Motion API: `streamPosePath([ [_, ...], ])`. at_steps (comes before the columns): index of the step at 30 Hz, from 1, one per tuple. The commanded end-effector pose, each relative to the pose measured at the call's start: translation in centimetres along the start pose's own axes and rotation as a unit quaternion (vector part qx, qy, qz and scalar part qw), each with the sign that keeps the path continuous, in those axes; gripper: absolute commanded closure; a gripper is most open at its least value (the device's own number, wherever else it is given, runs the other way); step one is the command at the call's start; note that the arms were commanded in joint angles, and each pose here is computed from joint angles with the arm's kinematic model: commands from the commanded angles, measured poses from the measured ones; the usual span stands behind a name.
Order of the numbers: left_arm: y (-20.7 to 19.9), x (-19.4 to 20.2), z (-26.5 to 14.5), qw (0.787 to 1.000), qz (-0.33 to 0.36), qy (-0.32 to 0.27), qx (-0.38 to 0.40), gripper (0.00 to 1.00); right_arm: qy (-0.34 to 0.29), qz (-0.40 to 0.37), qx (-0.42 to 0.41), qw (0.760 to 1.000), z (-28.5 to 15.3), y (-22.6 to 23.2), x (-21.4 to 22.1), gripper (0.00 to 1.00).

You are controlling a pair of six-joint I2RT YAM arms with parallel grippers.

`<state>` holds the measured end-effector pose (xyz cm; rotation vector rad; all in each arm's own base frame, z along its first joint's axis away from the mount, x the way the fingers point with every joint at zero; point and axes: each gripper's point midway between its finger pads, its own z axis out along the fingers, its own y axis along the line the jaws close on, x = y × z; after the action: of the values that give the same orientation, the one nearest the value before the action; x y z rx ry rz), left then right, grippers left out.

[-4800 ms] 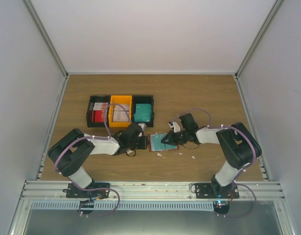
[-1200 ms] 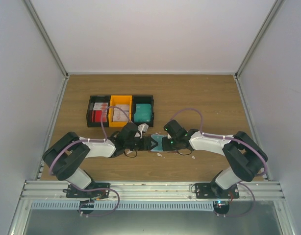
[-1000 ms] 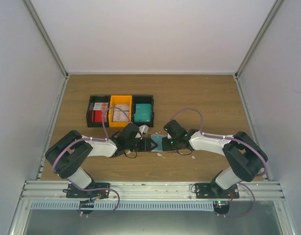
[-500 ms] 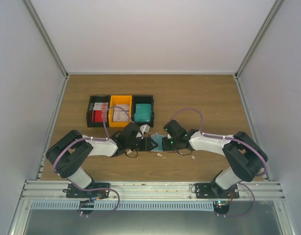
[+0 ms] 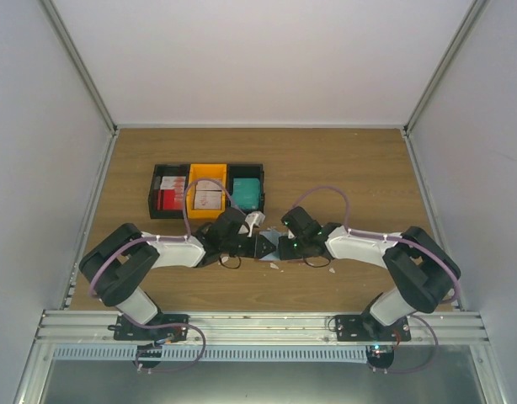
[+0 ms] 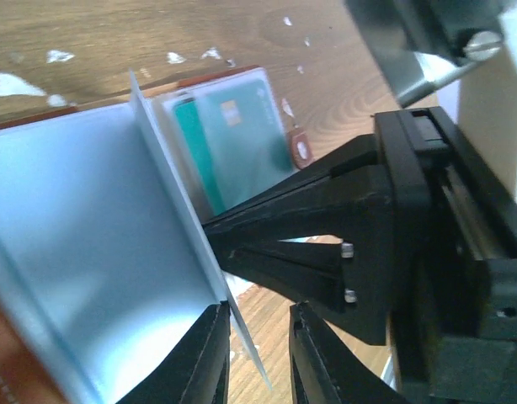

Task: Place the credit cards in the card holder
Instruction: Turn over the card slot in the card holder.

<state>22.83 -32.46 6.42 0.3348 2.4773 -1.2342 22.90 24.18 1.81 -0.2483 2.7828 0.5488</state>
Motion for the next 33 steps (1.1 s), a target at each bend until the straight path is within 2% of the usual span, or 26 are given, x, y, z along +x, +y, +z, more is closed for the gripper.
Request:
streamPosePath([
  [1,-2.0,-0.6,0.7,0.999,0.035,0.0,0.028,0.77,0.009,0.009,0.024,1.0,0.0,-1.4,1.4,0.97],
  [7,-2.3,-0.5,1.6,0.999,0.043,0.013,0.03,0.73,-0.039,0.026,0.059,0.997,-2.3,-2.3,-0.1,0.87],
  [13,-2.8,-0.9,3.1,0.997,0.058,0.028,0.036,0.67,-0.123,0.081,0.112,0.983,-6.4,-4.6,-2.0,0.8],
  [17,-4.0,-1.2,4.1,0.995,0.08,0.04,0.049,0.61,-0.163,0.108,0.123,0.973,-8.7,-5.7,-2.6,0.77],
  [22,-4.6,-2.0,5.2,0.992,0.103,0.048,0.046,0.51,-0.183,0.124,0.115,0.968,-10.1,-6.3,-2.6,0.73],
  [27,-4.4,-4.2,4.2,0.989,0.145,0.021,-0.012,0.39,-0.195,0.107,0.095,0.97,-11.0,-5.6,-3.3,0.67],
  [31,-3.5,-7.7,0.6,0.977,0.181,-0.029,-0.106,0.27,-0.191,0.064,0.046,0.978,-11.0,-3.3,-4.1,0.62],
  [33,-2.6,-9.5,-1.8,0.969,0.184,-0.059,-0.152,0.24,-0.189,0.044,0.021,0.981,-10.7,-2.0,-4.6,0.61],
])
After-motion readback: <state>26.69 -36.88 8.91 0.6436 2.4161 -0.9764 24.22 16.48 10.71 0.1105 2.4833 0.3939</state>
